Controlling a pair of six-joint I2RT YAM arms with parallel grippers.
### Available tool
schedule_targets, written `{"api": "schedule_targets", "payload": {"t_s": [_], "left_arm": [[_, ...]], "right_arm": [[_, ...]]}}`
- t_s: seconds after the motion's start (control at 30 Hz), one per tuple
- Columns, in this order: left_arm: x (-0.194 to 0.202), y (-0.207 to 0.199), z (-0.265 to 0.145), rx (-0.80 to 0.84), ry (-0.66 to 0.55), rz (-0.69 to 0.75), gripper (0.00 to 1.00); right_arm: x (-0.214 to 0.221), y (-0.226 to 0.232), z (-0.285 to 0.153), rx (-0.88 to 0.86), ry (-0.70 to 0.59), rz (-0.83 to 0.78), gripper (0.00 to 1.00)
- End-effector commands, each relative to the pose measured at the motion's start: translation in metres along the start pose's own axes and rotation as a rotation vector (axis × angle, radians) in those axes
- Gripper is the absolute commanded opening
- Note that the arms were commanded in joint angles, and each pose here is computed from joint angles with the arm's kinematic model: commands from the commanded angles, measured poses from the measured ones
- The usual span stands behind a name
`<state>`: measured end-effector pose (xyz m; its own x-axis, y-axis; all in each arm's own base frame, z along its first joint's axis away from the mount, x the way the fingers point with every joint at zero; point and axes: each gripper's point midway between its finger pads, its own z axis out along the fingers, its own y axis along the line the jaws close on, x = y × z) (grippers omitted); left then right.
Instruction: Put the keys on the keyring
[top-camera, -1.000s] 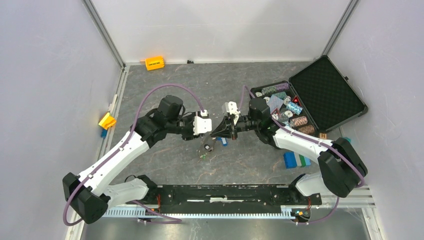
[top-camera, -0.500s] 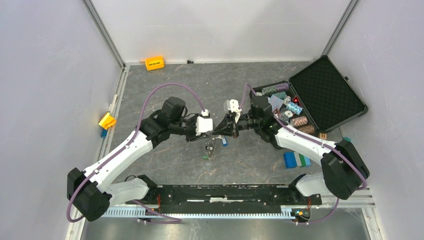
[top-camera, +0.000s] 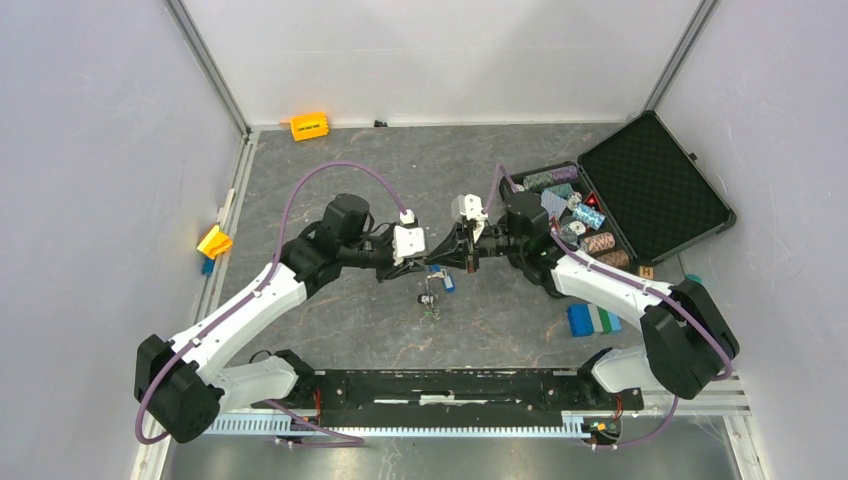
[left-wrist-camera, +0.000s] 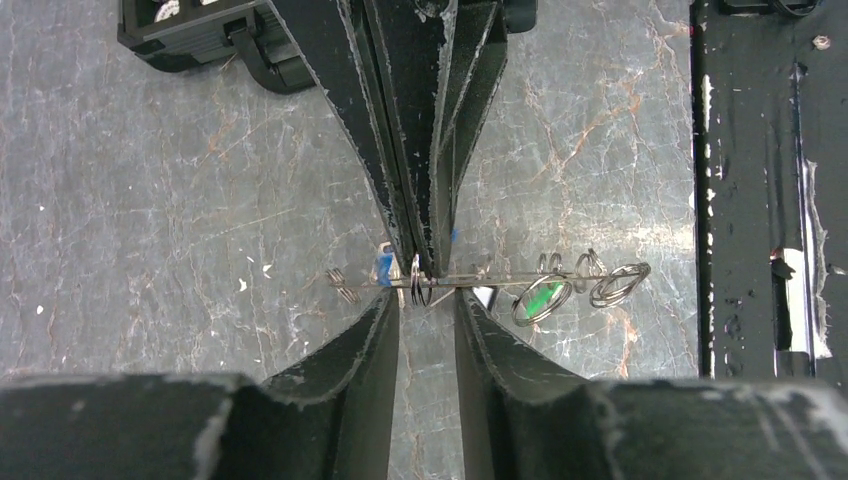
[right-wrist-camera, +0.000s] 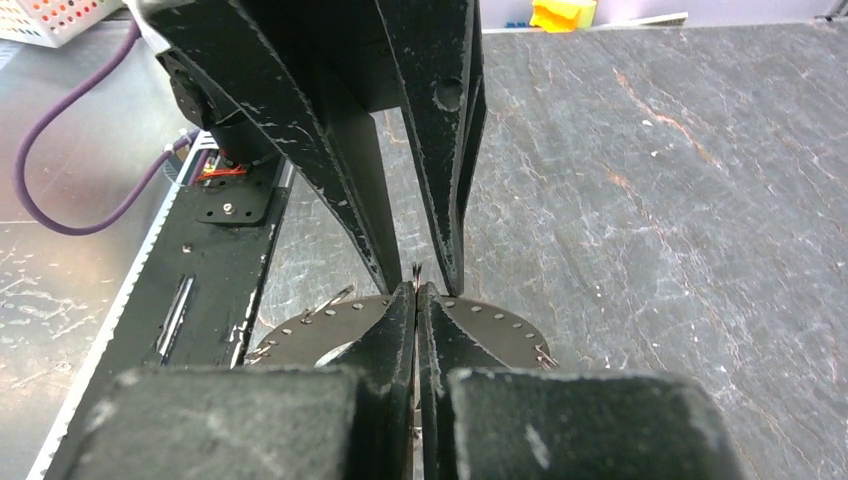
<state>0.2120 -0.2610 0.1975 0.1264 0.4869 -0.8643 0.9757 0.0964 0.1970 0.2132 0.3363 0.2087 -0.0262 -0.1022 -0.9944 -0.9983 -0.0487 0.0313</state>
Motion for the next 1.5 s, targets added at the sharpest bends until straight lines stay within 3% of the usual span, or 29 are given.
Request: {"api": "schedule_targets", "payload": {"t_s": [0.0,0.33,0.7,1.33,1.47], "left_arm": [[-0.032,-0.003,-0.001,0.03,-0.124,0.067,0.31],[-0.036,0.0,-0.014,0.022,-0.131,0.125,0.32],[-0.033,0.0,-0.018,0.031,-0.105,0.132,0.07],[-0.02,-0.001,-0.005,0.052,-0.112,0.124,0.21],[-0.016,-0.001,-0.004,0.054,-0.099,0.125,0.2]], "right_arm": [[-0.023,0.012,0.003,-0.062,-0.082,-0.064,0.0],[-0.016,0.011,0.003,-0.061,-0.059,-0.064,0.0],[-0.019,0.009,0.002,-0.045,-0.059,-0.074,0.0],[-0.019,0.008,0.002,-0.044,-0.061,-0.066,0.0],[-0.021,0.007,0.002,-0.047,-0.063,-0.066,0.0]]}}
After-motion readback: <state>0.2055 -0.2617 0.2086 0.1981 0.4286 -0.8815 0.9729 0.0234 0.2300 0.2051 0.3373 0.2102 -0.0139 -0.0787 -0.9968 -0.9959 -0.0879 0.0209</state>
